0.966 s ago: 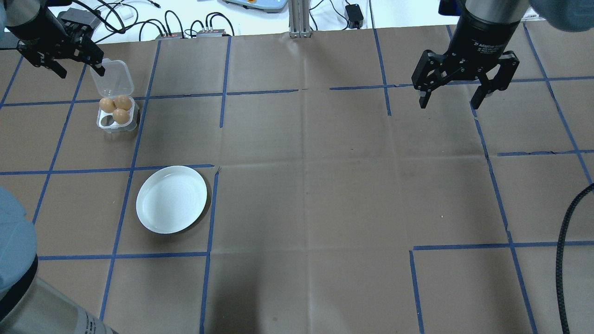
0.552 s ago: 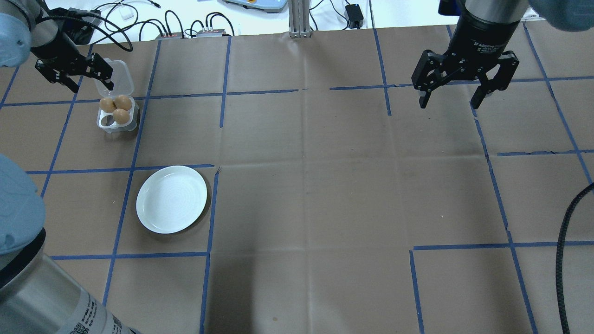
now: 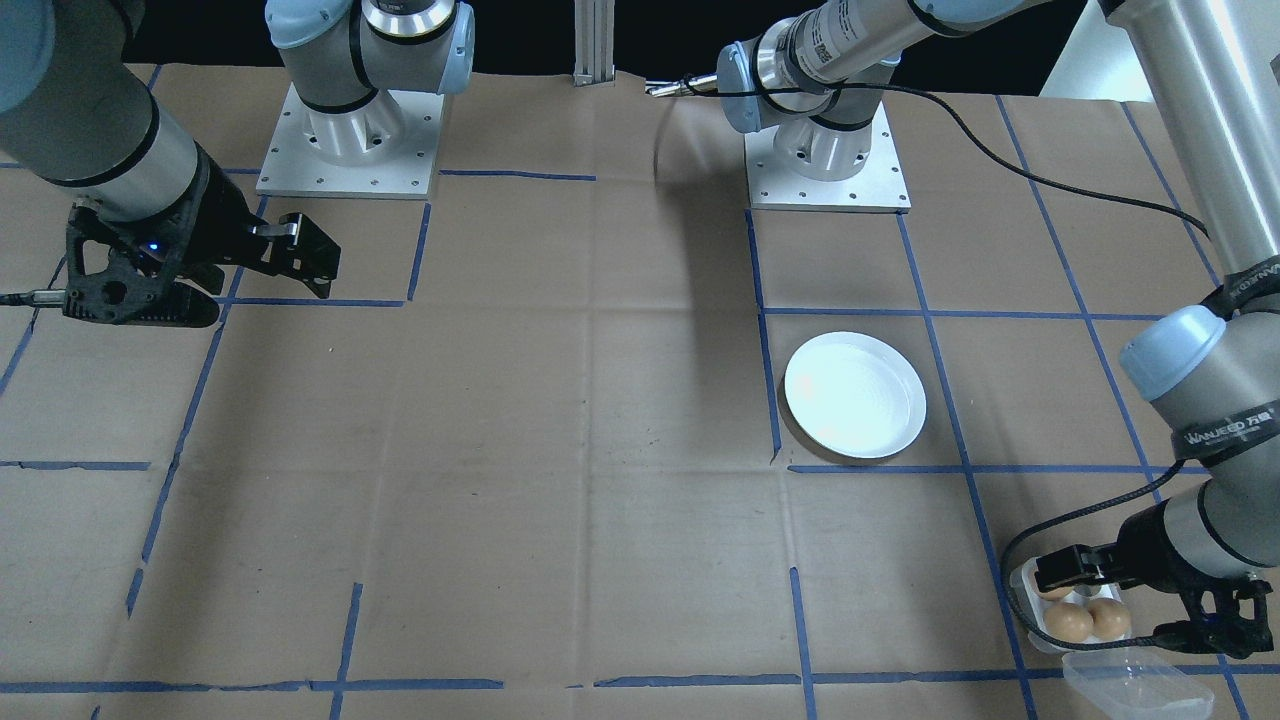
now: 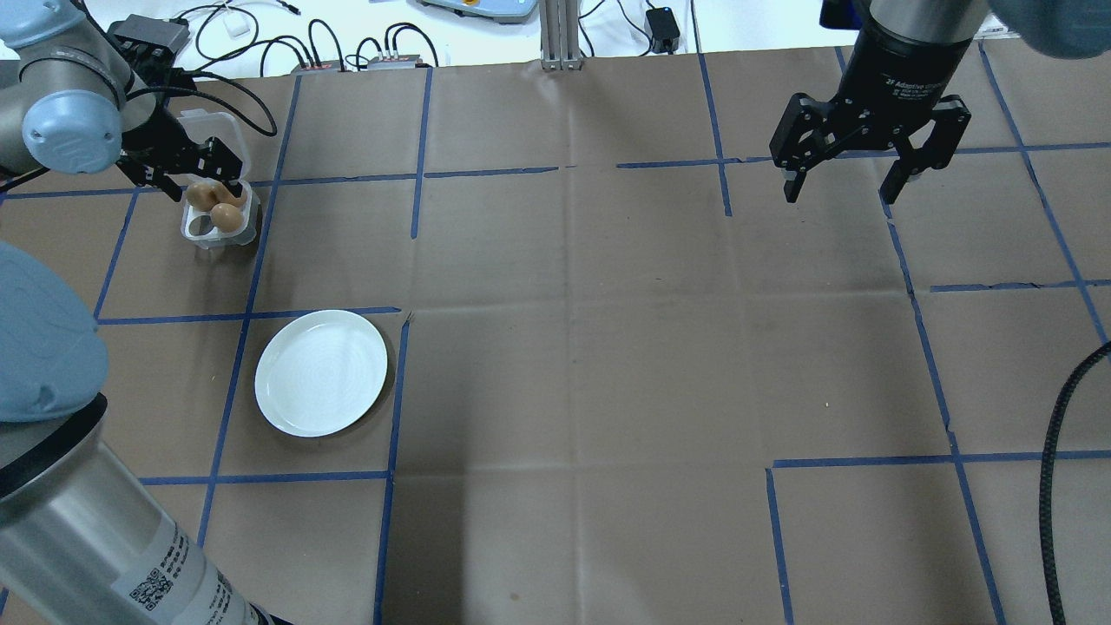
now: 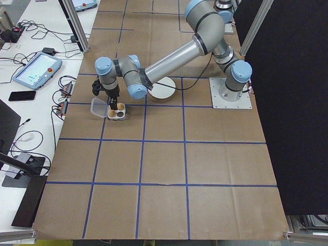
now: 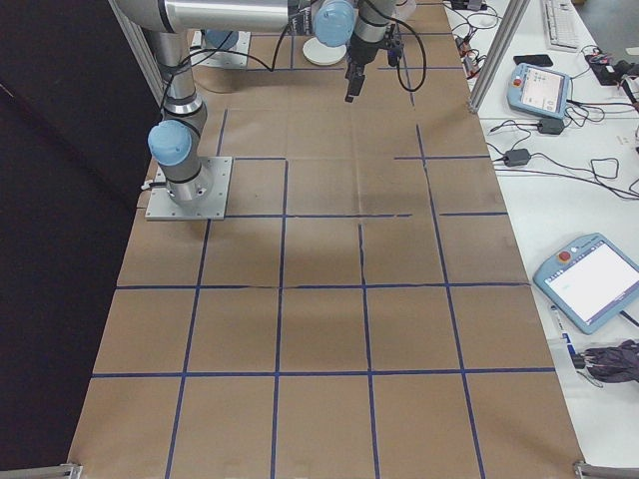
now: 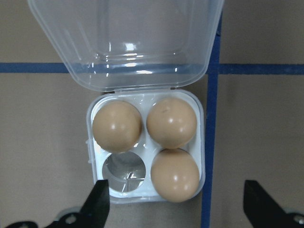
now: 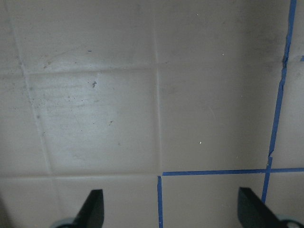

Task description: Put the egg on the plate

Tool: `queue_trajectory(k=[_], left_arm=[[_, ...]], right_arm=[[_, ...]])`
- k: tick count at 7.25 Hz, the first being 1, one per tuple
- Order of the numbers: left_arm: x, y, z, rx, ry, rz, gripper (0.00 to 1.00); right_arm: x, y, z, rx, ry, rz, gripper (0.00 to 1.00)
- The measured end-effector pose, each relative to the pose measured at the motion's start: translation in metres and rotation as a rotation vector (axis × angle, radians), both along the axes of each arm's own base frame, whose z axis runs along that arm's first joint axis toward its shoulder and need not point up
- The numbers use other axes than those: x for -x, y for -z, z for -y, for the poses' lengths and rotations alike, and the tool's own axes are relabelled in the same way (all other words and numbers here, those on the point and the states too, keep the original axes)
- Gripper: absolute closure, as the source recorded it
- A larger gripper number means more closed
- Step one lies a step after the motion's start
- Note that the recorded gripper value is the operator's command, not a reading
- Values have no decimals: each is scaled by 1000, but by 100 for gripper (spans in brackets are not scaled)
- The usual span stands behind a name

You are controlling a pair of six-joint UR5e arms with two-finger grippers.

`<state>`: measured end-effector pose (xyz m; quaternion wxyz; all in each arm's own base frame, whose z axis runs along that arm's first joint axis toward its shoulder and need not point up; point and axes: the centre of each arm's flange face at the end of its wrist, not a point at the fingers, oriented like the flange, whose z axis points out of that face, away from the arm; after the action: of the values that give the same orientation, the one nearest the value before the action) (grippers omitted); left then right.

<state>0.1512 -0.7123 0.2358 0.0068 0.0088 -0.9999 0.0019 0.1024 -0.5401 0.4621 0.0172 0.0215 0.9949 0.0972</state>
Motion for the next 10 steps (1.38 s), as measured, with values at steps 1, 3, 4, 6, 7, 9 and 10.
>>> queue_trajectory(k=[1, 3, 4, 6, 7, 9, 10], left_arm=[[1, 9, -1, -10, -2, -4, 9], [4, 19, -6, -29, -6, -11, 16], [6, 20, -8, -33, -6, -12, 22], [6, 20, -10, -34, -7, -12, 26], [5, 21, -9, -28, -7, -11, 29], [4, 23, -7, -15, -6, -5, 41], [4, 23, -7, -13, -6, -4, 51]], right_arm=[[0, 0, 0, 0, 0, 0, 0], [0, 0, 0, 0, 0, -1, 0], [0, 0, 0, 0, 0, 0, 0], [0, 0, 0, 0, 0, 0, 0], [0, 0, 0, 0, 0, -1, 0], [0, 0, 0, 0, 0, 0, 0], [0, 0, 0, 0, 0, 0, 0]])
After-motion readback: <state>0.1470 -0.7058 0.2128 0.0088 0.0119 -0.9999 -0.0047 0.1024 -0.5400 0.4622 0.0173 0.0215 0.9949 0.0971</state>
